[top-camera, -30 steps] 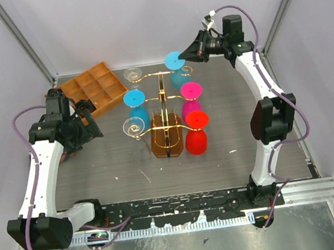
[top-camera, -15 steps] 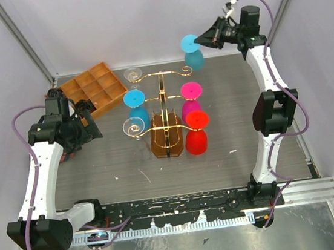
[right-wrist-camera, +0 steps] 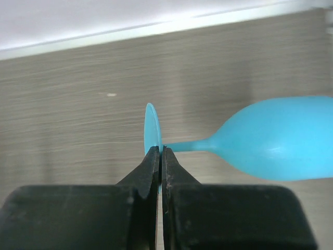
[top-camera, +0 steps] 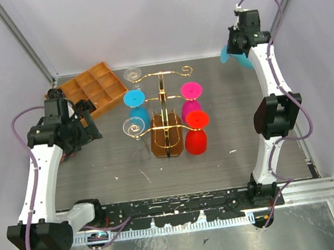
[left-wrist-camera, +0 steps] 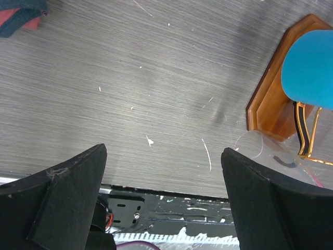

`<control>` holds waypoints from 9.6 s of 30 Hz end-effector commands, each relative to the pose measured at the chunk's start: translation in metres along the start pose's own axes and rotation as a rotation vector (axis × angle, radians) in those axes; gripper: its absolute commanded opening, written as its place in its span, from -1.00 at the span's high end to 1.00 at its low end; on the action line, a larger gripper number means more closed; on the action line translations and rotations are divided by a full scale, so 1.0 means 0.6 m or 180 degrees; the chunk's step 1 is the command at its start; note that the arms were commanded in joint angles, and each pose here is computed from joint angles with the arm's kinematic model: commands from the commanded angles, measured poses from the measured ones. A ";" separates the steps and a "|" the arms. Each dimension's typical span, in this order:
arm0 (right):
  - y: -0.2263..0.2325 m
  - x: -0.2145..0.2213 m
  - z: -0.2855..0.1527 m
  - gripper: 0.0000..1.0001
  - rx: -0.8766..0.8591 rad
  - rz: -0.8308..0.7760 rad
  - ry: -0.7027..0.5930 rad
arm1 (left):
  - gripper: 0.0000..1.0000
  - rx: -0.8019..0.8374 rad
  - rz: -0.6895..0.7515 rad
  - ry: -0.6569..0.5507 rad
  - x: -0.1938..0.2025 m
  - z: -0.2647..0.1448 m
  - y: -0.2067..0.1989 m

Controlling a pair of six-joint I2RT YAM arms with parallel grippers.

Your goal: Take the wine glass off the wine glass rack

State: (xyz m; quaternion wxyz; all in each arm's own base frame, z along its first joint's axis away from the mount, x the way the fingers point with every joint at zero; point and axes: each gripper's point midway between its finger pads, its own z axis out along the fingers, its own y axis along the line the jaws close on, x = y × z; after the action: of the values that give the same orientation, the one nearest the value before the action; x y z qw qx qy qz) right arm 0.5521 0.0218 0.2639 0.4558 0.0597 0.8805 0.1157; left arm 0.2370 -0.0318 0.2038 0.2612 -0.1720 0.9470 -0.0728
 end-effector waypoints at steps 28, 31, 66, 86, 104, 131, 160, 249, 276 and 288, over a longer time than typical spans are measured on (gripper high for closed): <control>-0.307 0.159 0.083 0.99 0.4423 -0.1928 0.0723 | -0.96 0.0279 -0.0119 0.0386 0.037 0.046 -0.025; -0.316 0.171 0.092 0.99 0.4494 -0.2025 0.0816 | -0.96 0.0288 -0.0097 0.0423 0.040 0.043 -0.025; -0.289 0.298 0.193 0.10 0.3436 -0.1987 0.1404 | -0.96 0.0332 -0.0065 0.0446 0.030 0.048 -0.033; -0.111 0.377 0.183 -0.41 0.1125 -0.1094 0.1829 | -0.96 0.0337 -0.0110 0.0444 0.038 0.033 -0.032; -0.146 0.408 0.051 -0.26 0.0748 0.0165 0.1849 | -0.96 0.0357 -0.0149 0.0336 0.048 -0.003 -0.027; 0.231 0.133 -0.315 0.14 -0.2295 0.0849 0.0712 | -0.96 0.0531 -0.0200 0.0074 0.038 -0.075 -0.040; 0.272 0.210 -0.291 0.43 -0.2355 0.0645 0.1089 | -0.96 0.0595 -0.0220 0.0168 0.060 -0.068 -0.040; 0.303 0.128 -0.287 0.98 -0.2752 0.0866 0.0867 | -0.96 0.0576 -0.0173 0.0277 0.080 -0.051 -0.032; 0.053 -0.036 0.006 0.98 -0.1175 0.0779 0.0065 | -0.96 0.0489 -0.0136 0.0347 0.065 -0.010 -0.032; -0.042 -0.071 0.150 0.99 0.0662 -0.0835 -0.0591 | -0.96 0.0359 -0.0106 0.0504 0.055 0.032 -0.029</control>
State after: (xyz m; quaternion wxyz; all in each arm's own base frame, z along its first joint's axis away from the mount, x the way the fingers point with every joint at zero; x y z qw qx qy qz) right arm 0.6231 0.0145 0.2134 0.4663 0.0510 0.8737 0.1287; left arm 0.2186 -0.0632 0.1808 0.1893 -0.1756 0.9544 -0.1500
